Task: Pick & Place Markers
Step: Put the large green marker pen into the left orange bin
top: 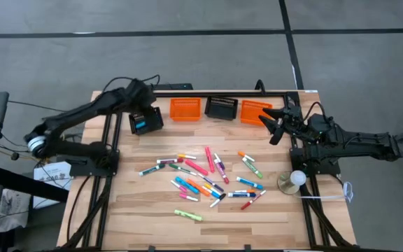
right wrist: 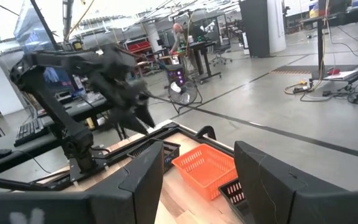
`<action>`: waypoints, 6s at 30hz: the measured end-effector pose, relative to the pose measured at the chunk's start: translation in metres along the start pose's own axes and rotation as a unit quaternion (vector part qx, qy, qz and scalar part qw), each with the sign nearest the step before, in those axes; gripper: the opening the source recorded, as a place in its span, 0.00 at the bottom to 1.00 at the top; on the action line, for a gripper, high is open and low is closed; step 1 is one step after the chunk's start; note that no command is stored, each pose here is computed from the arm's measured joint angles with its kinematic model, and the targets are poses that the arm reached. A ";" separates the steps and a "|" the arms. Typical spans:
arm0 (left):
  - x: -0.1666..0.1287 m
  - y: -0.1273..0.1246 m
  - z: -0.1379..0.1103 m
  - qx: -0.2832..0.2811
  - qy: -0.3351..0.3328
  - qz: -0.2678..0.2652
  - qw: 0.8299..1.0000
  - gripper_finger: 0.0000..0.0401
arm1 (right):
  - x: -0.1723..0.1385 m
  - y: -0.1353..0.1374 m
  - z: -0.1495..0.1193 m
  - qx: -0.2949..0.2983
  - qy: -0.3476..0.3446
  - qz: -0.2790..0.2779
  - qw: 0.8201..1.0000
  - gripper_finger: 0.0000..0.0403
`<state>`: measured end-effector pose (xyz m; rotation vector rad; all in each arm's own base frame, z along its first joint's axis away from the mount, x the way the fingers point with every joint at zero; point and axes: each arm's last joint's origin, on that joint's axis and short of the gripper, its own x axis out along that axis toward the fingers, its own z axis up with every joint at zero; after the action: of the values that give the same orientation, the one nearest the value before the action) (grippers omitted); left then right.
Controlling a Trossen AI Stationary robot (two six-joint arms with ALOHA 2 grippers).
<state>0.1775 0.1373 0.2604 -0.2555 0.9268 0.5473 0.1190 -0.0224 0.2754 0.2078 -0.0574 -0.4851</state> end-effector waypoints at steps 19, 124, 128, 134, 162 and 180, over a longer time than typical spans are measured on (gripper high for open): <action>-0.044 -0.132 -0.027 0.073 -0.013 -0.195 0.978 0.42 | 0.000 0.000 0.000 0.000 0.000 0.000 1.000 0.46; 0.038 -0.163 -0.131 0.006 0.240 -0.028 0.970 0.85 | 0.000 0.000 0.000 -0.005 0.000 0.000 1.000 0.45; 0.049 -0.167 -0.135 0.032 0.250 -0.022 0.968 0.85 | 0.000 0.000 0.000 -0.005 0.000 -0.001 1.000 0.45; 0.059 -0.171 -0.137 0.062 0.260 -0.018 0.963 0.85 | 0.000 0.000 0.000 -0.004 0.000 -0.001 1.000 0.46; 0.054 -0.161 -0.143 0.033 0.220 -0.029 0.974 0.85 | 0.000 0.000 0.000 -0.004 0.000 -0.001 1.000 0.46; 0.056 -0.161 -0.144 0.029 0.212 -0.029 0.976 0.85 | 0.000 0.000 0.000 -0.004 0.000 -0.001 1.000 0.46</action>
<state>0.1938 -0.0413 0.1272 -0.3528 1.3438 0.4165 0.1190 -0.0224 0.2754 0.2002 -0.0547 -0.4863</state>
